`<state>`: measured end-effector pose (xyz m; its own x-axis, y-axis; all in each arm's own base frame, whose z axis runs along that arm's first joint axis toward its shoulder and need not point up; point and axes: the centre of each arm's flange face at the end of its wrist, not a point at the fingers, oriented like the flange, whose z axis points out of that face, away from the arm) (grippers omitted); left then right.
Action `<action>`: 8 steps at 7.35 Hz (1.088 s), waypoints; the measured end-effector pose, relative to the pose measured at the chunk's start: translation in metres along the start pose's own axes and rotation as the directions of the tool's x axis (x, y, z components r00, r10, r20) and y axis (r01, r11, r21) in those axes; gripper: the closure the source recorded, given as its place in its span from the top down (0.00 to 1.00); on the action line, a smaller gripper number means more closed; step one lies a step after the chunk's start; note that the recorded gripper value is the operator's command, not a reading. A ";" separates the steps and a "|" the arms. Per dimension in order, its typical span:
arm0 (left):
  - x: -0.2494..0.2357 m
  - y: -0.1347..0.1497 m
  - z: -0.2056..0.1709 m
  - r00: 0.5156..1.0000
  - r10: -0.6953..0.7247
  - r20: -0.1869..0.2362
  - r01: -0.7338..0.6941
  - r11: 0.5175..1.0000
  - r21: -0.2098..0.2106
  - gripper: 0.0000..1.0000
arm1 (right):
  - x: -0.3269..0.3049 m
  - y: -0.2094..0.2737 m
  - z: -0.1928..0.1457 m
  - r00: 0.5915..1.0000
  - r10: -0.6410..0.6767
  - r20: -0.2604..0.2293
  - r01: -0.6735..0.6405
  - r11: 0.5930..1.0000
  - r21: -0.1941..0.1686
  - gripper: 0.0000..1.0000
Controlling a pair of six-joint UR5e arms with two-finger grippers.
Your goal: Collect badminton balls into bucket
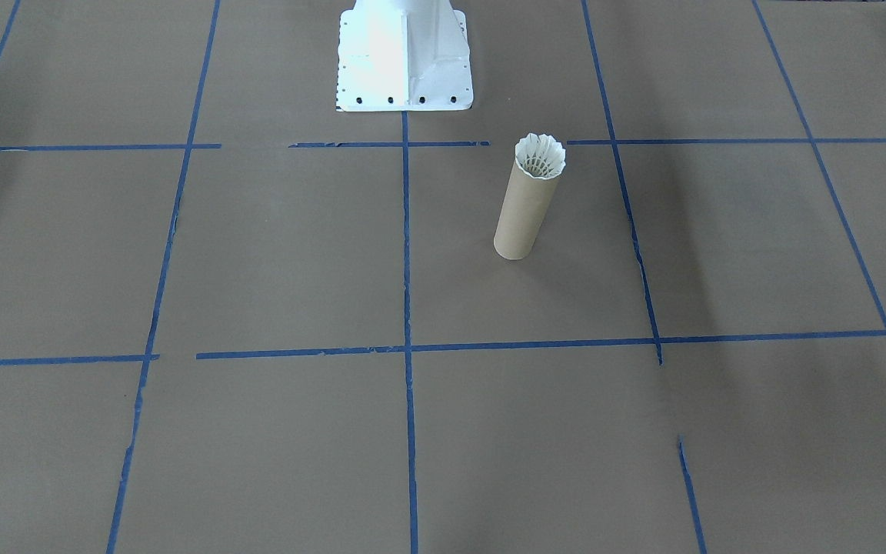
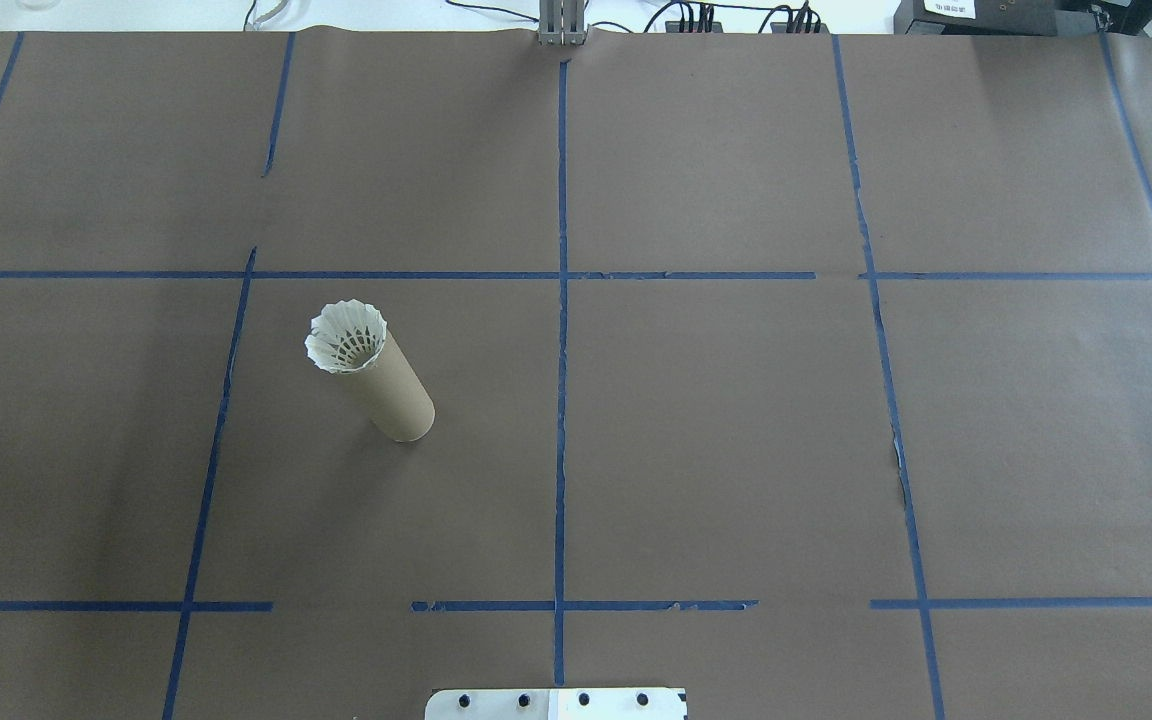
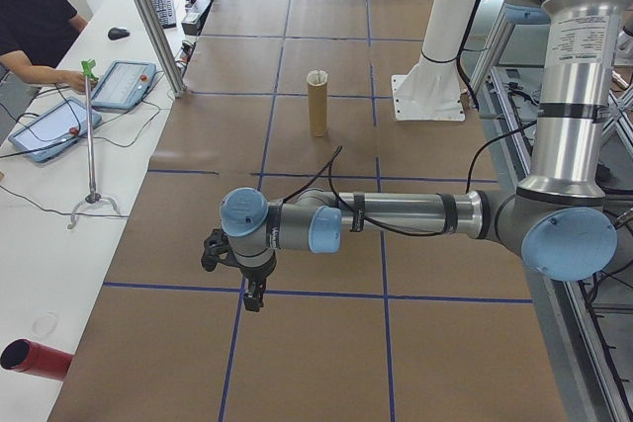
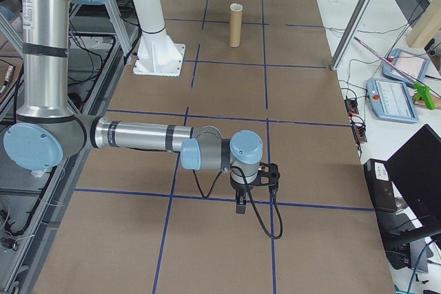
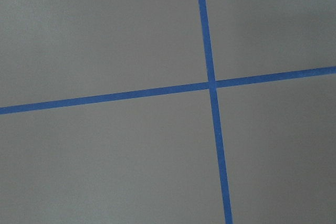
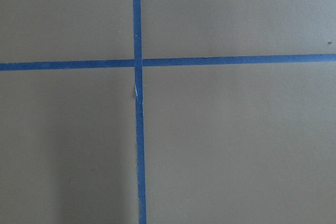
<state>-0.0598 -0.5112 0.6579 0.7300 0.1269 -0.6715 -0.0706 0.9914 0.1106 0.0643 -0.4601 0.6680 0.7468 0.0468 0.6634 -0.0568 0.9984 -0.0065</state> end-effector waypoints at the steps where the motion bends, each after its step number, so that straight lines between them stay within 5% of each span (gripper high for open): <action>1: 0.001 -0.002 -0.001 1.000 0.003 0.002 -0.003 1.000 0.002 1.00 | 0.000 0.000 0.000 1.000 0.000 0.000 0.000 1.000 0.000 1.00; 8: 0.001 -0.003 -0.002 1.000 0.005 0.000 -0.005 1.000 0.003 1.00 | 0.000 0.000 0.000 1.000 0.000 0.000 0.000 1.000 0.000 1.00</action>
<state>-0.0598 -0.5134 0.6555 0.7297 0.1314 -0.6710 -0.0716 0.9906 0.1162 0.0643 -0.4601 0.6680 0.7468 0.0468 0.6634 -0.0568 0.9984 -0.0065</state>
